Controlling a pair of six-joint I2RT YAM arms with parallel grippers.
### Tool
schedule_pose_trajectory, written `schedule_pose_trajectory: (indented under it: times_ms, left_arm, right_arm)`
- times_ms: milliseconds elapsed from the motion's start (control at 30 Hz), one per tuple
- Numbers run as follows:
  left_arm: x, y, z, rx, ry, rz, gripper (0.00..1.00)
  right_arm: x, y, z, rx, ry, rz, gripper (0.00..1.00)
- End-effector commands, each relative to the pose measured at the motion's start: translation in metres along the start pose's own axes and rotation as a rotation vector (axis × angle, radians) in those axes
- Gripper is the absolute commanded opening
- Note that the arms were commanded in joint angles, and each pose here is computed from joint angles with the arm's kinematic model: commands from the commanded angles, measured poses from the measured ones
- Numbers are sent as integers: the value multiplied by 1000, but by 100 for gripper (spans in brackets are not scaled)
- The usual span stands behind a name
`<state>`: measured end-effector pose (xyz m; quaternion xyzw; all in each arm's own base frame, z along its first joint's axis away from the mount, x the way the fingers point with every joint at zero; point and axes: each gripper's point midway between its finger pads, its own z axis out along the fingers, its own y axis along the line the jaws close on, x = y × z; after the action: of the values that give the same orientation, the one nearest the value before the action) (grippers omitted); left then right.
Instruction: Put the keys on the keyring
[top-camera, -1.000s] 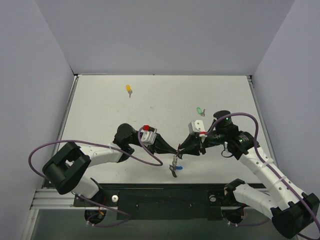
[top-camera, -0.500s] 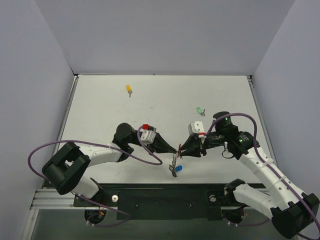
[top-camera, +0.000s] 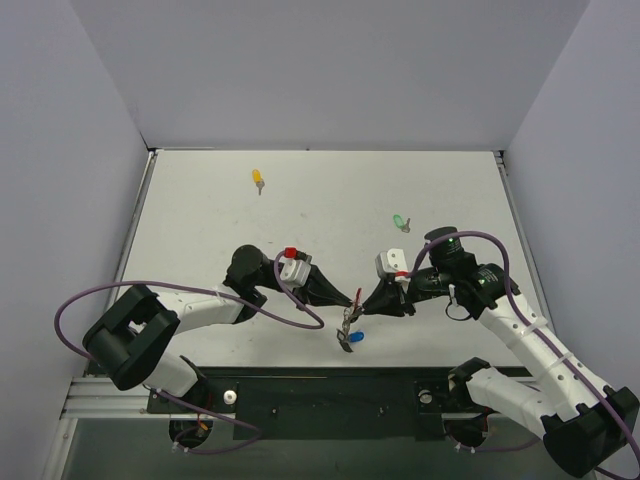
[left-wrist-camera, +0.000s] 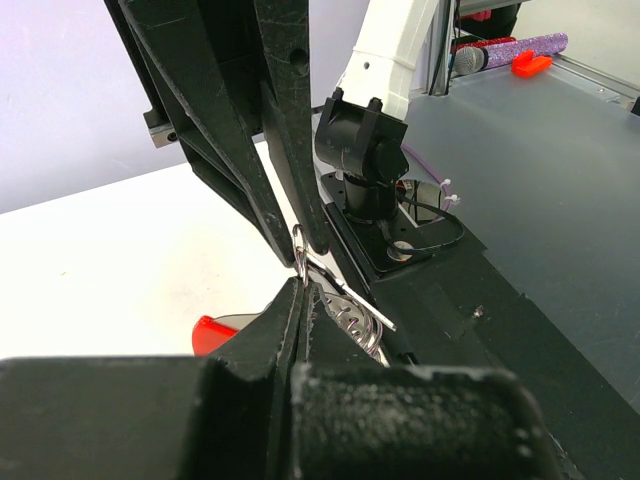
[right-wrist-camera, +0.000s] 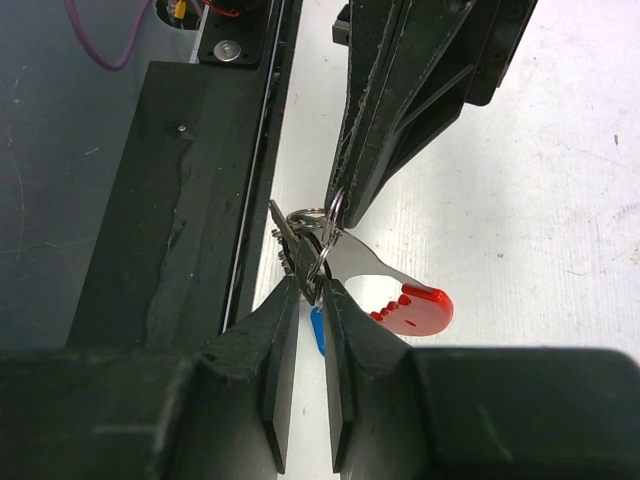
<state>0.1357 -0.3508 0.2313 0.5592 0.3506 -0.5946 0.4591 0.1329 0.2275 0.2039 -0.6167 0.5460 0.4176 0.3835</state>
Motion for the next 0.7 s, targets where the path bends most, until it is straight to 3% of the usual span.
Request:
schedule_pose_trajectory:
  times_ms: [0, 133, 300, 567, 667]
  left_arm:
    - [-23, 1, 1, 9, -34, 80, 0]
    - [-22, 1, 1, 12, -33, 71, 0]
    - [-22, 0, 3, 20, -34, 65, 0]
    - [-22, -2, 3, 24, -36, 66, 0]
    - [-23, -2, 3, 23, -37, 69, 0]
  right_arm:
    - [-12, 1, -3, -2, -15, -32, 13]
    - [-17, -6, -3, 28, -27, -22, 24]
    - [-27, -16, 1, 60, -72, 22, 25]
    - [-33, -17, 3, 52, -102, 38, 10]
    - [-30, -17, 3, 51, -91, 36, 9]
